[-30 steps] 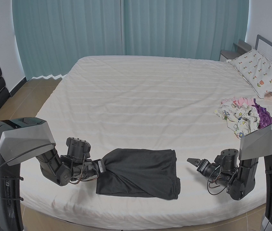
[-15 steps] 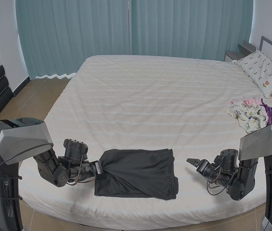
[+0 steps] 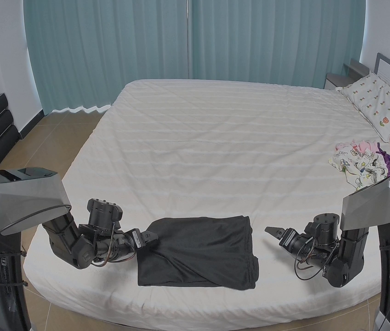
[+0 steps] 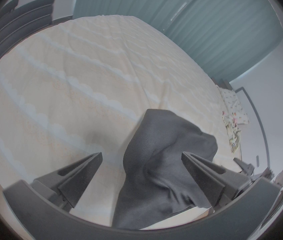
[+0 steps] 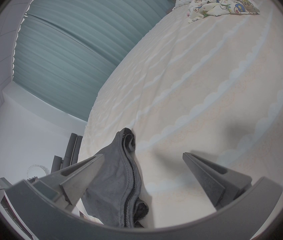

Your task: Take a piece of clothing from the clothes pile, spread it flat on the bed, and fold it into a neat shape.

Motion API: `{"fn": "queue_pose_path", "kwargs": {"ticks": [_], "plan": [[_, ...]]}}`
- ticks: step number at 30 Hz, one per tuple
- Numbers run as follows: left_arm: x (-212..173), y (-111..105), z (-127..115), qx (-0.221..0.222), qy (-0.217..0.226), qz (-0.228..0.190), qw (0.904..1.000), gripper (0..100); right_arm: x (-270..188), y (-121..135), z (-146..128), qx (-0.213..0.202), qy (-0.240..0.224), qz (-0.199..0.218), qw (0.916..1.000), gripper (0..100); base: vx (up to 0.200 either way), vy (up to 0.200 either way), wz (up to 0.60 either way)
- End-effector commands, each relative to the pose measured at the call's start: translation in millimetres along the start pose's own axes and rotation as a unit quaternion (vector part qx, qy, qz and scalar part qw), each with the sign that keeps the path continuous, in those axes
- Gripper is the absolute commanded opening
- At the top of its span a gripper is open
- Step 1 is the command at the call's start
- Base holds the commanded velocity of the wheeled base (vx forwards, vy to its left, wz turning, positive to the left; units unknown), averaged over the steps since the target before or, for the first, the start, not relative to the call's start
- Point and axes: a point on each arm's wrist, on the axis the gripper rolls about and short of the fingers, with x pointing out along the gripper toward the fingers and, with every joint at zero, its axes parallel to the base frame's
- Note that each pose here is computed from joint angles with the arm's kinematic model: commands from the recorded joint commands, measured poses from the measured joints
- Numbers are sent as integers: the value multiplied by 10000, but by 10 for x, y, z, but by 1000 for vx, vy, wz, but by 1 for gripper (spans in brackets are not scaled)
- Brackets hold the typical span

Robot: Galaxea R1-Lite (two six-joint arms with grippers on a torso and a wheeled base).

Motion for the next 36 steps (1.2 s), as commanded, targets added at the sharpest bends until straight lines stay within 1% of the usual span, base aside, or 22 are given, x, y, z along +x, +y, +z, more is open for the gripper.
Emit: {"fn": "queue_pose_path", "kwargs": {"ticks": [1,4,7,12,14,17,18,24,27,28,32,36], "plan": [[-290,-6,50,-310,-119,-104,9994,100,70,130,-50,-129,49,180,9997,100,0,0,0],[-404,26,-40,-313,4,-161,9994,100,139,186,-86,-261,167,176,9994,100,0,0,0],[-516,84,-157,-342,50,-292,9990,100,283,267,-43,-453,165,219,9986,100,-67,0,0],[-590,183,-303,-350,68,-390,9986,100,551,362,-16,-509,226,220,9982,100,-200,0,0],[-597,230,-357,-358,102,-388,9986,100,664,428,30,-537,217,253,9980,100,0,0,0],[-591,251,-379,-357,79,-409,9985,100,757,485,76,-545,206,265,9979,100,0,0,0],[-578,274,-371,-379,6,-421,9984,100,879,547,127,-570,181,295,9978,100,0,0,0],[-581,301,-381,-422,24,-389,9983,100,1145,681,237,-613,129,353,9974,100,0,0,0],[-584,303,-371,-475,5,-390,9981,100,1270,720,225,-628,171,358,9972,100,0,0,0],[-586,309,-371,-482,2,-376,9981,100,1292,731,207,-635,237,313,9972,0,0,0,0],[-600,306,-349,-558,-43,-392,9977,100,1376,740,137,-655,425,129,9969,0,0,0,0],[-602,315,-341,-602,-61,-386,9974,100,1380,738,145,-673,312,2,9972,0,0,0,0]]}}
